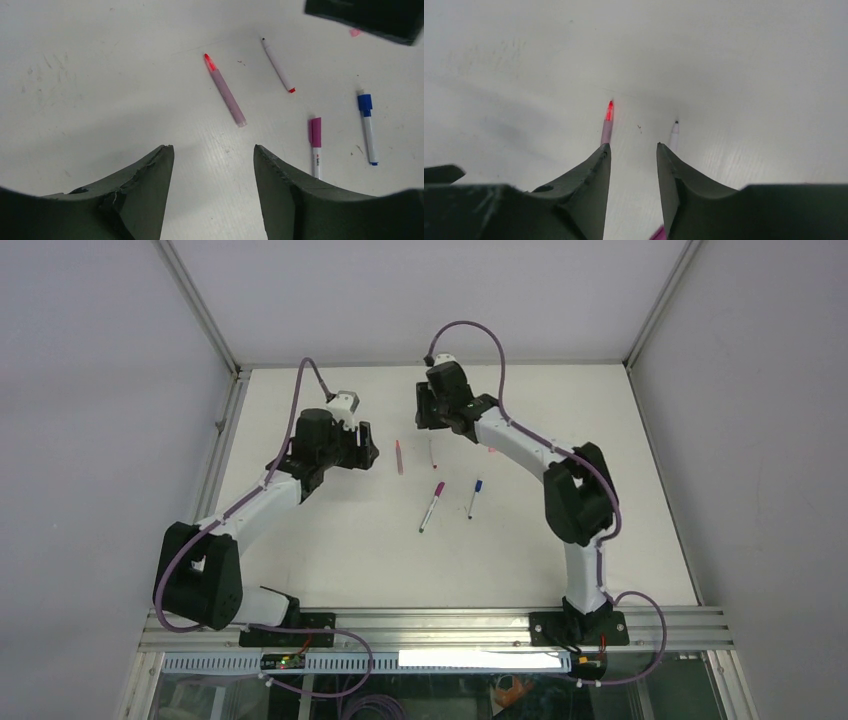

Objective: Insert the pens into the pen caps

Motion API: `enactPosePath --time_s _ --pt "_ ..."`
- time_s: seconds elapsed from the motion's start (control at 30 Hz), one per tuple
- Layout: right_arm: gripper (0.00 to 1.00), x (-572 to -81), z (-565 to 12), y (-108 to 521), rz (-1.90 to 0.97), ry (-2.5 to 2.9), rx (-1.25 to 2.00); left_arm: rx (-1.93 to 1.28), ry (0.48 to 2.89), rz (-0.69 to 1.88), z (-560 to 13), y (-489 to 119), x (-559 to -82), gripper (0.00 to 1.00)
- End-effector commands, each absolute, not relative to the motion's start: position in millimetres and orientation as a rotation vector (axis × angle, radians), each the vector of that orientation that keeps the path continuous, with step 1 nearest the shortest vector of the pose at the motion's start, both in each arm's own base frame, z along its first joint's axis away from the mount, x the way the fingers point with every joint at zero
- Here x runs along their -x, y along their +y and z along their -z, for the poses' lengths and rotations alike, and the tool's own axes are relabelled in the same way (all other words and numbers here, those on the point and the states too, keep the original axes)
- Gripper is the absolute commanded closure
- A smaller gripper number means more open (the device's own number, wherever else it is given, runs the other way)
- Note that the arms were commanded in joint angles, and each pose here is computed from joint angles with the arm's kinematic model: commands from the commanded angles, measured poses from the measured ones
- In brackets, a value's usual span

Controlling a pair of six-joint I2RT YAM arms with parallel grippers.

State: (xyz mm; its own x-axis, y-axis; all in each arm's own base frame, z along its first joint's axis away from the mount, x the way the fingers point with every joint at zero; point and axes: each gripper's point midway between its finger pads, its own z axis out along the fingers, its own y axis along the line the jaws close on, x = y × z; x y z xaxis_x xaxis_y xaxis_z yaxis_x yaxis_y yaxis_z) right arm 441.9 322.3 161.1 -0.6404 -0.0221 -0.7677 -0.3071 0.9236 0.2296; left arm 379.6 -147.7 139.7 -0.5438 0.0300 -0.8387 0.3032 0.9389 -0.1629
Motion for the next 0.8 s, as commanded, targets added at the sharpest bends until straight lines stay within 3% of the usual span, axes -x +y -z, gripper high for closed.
enactPosePath --time_s 0.0,0.77 --pt "0.6 -458 -136 339 -0.407 2.26 0.287 -0.229 2.066 0.453 -154 -157 -370 0.39" --pt "0.68 -467 -60 329 -0.178 2.331 0.366 -0.241 2.075 0.519 -145 -161 -353 0.4"
